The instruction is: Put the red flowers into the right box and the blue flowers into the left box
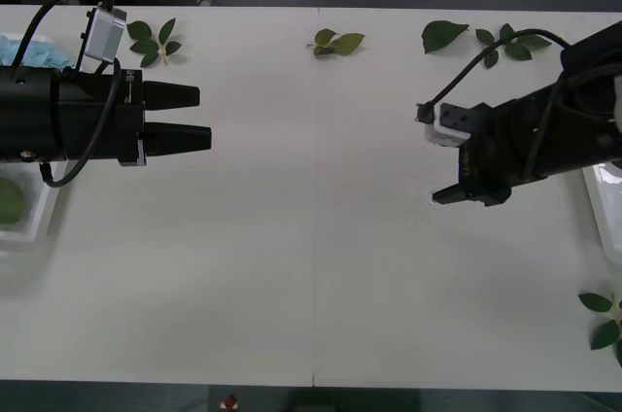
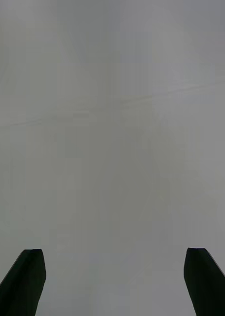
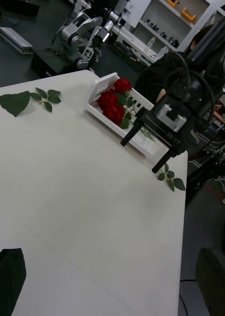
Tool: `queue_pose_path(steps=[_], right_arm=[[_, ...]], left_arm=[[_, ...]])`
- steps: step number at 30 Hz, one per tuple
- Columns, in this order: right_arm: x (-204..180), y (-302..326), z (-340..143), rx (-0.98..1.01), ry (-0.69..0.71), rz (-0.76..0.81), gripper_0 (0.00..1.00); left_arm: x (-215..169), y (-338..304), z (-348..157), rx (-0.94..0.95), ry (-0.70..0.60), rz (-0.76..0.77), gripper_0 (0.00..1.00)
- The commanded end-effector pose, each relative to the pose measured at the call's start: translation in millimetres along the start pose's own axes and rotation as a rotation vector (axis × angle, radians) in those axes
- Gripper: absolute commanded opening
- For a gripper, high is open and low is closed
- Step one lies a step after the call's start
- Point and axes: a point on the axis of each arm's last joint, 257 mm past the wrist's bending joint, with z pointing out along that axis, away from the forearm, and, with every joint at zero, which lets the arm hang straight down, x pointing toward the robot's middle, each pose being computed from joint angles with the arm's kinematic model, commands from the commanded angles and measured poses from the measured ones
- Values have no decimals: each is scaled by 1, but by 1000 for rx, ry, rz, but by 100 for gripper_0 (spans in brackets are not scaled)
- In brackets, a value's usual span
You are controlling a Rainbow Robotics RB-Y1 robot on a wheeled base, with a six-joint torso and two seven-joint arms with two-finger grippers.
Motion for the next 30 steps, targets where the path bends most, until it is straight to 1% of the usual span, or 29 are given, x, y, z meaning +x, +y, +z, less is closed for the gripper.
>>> queue_pose_path(steps=[1,8,28,29,30], right_arm=[[-30,-12,-4,29,-53,-63,81],[-44,-8,2,18,-86,-79,81],[-45,-7,2,15,-89,-72,81],[-45,-7,2,15,-89,-72,82],[-45,-7,2,15,-89,-72,84]], left_arm=[[-3,0,-5,-8,2,10,100],[-3,0,-5,-8,2,10,100],[-3,0,-5,-8,2,10,100],[-3,0,-5,-8,2,10,100],[-3,0,-5,-8,2,10,100]])
